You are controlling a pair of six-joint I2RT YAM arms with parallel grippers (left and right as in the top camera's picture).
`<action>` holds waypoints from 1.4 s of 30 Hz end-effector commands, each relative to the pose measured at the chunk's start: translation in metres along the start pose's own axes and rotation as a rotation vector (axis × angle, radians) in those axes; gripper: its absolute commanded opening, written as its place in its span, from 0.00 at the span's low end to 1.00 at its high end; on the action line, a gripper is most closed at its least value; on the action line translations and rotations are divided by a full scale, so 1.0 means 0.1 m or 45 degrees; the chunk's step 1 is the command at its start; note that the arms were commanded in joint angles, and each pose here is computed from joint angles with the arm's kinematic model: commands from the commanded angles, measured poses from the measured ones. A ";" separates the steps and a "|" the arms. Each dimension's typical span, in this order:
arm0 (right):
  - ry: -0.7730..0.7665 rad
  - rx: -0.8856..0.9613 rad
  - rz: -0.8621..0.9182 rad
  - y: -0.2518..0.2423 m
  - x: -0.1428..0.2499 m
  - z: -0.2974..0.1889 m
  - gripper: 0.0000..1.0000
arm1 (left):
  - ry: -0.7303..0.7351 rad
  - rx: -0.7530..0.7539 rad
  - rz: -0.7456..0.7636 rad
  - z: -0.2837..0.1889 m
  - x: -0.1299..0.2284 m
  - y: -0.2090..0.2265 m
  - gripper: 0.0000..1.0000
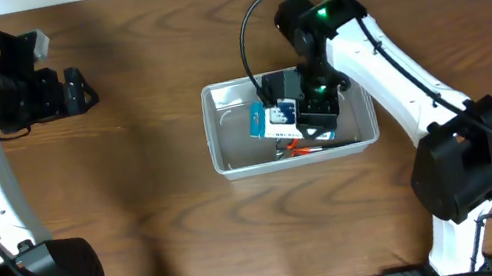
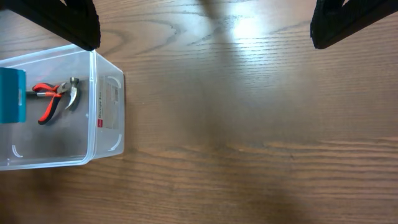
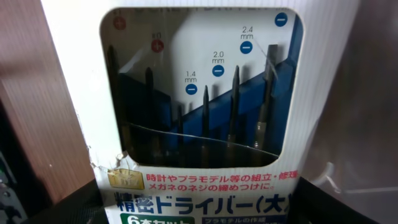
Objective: Pack container
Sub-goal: 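Lower the box into the container and open the right gripper, then withdraw the right gripper right toward the yellow-handled screwdriver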
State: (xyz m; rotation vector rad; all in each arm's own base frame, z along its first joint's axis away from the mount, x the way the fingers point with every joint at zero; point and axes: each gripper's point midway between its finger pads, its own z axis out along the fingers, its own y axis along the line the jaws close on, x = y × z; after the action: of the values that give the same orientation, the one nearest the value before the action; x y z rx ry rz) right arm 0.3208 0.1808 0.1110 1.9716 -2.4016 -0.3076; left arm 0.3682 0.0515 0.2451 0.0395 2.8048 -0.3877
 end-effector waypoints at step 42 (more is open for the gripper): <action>-0.376 0.294 1.048 0.40 0.64 -1.84 0.99 | 0.008 -0.009 -0.017 -0.01 0.02 0.02 0.98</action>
State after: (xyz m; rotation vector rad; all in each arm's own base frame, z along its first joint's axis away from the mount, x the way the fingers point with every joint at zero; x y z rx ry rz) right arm 0.3074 0.1189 0.2708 1.0577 -3.1663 -0.2932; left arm 0.3680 0.0515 0.2450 0.0392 2.8058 -0.3883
